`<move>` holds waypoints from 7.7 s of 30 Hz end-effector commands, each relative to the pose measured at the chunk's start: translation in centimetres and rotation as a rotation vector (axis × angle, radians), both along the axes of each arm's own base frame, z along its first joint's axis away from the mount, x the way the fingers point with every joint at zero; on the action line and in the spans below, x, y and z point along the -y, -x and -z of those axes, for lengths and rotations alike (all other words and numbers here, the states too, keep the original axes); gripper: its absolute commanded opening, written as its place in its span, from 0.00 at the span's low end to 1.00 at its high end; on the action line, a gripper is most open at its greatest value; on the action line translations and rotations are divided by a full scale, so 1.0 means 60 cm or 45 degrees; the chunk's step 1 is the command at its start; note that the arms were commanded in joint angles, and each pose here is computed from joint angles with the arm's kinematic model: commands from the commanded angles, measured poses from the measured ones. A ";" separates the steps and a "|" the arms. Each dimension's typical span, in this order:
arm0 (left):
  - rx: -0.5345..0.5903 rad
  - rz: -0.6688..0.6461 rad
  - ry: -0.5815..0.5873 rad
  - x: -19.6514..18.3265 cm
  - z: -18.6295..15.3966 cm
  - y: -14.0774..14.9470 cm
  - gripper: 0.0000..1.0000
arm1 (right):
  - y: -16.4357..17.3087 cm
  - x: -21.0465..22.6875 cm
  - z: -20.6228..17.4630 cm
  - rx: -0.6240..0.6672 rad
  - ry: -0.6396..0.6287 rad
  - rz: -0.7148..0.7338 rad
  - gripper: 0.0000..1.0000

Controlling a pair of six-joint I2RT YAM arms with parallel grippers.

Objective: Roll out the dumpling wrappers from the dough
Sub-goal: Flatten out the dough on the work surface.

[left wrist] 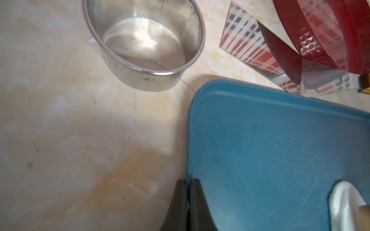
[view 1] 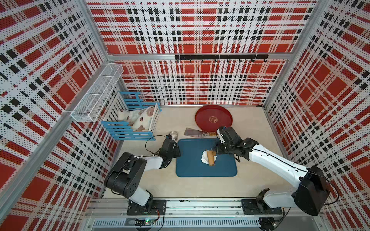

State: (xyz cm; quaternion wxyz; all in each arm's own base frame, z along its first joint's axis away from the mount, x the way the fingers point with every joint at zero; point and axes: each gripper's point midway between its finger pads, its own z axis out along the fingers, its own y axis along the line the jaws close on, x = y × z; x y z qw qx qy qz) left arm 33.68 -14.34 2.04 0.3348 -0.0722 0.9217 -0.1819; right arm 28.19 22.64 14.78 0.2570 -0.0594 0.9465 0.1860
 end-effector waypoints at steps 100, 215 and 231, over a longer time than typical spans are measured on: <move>-0.081 0.054 0.025 0.008 0.021 0.034 0.00 | -0.057 -0.005 -0.061 0.074 -0.173 0.043 0.00; -0.074 0.019 0.028 0.006 0.014 0.027 0.00 | 0.073 0.005 0.132 -0.304 0.134 -0.197 0.00; -0.073 0.014 0.025 0.004 0.013 0.029 0.00 | 0.071 0.014 0.148 -0.341 0.218 -0.171 0.00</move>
